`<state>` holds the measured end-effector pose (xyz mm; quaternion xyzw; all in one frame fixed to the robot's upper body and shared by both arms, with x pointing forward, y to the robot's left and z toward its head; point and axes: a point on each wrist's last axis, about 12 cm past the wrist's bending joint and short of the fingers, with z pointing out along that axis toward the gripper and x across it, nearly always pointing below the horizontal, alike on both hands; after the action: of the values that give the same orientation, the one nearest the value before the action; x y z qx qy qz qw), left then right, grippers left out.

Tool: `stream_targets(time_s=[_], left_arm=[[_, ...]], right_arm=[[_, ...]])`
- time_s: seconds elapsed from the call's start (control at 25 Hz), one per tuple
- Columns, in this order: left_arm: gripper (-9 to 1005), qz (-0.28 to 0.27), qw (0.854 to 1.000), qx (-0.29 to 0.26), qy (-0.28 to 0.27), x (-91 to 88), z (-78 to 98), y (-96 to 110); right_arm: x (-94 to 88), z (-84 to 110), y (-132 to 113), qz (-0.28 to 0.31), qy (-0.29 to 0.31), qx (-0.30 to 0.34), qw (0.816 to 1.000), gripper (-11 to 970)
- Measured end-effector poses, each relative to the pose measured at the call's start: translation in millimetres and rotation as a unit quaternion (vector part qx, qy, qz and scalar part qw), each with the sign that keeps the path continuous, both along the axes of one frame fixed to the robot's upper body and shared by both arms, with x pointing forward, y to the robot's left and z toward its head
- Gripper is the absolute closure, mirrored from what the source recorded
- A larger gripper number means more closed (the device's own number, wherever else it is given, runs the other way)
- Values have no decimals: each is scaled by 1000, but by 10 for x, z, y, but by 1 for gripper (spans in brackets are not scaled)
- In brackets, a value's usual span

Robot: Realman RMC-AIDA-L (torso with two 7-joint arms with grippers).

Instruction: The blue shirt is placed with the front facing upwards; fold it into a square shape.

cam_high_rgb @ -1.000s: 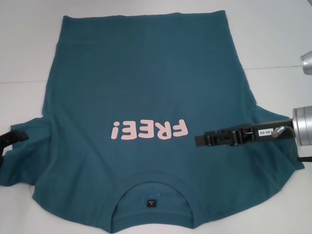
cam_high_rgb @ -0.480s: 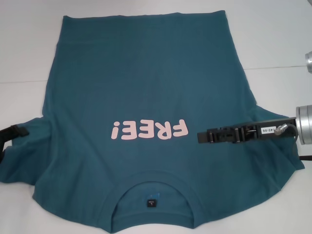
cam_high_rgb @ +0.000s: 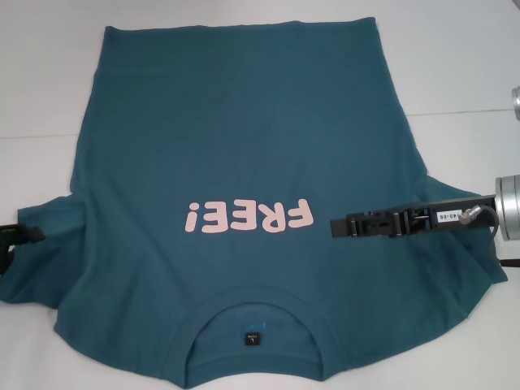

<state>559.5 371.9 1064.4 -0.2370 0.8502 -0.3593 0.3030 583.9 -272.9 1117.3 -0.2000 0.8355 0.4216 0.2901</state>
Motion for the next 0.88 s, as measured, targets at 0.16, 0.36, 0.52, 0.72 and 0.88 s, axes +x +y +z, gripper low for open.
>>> stream_targets(time_s=[0.16, 0.36, 0.52, 0.72, 0.88], left_arm=[[466, 1, 1000, 0, 1, -9, -6, 3], [700, -1, 1000, -1, 1, -12, -6, 1], [888, -3, 1000, -3, 2, -16, -4, -3], [993, 2, 1000, -15, -5, -47, 29, 56], [993, 27, 999, -27, -14, -108, 59, 191]], right_arm=[[0, 0, -1, -1, 0, 1, 1000, 364], [0, 1, -2, -1, 0, 1, 1000, 364], [0, 1, -2, -2, 1, 1, 1000, 365], [0, -1, -4, -2, 2, 1, 1000, 365], [-3, -4, -9, -3, 2, 1, 1000, 364]])
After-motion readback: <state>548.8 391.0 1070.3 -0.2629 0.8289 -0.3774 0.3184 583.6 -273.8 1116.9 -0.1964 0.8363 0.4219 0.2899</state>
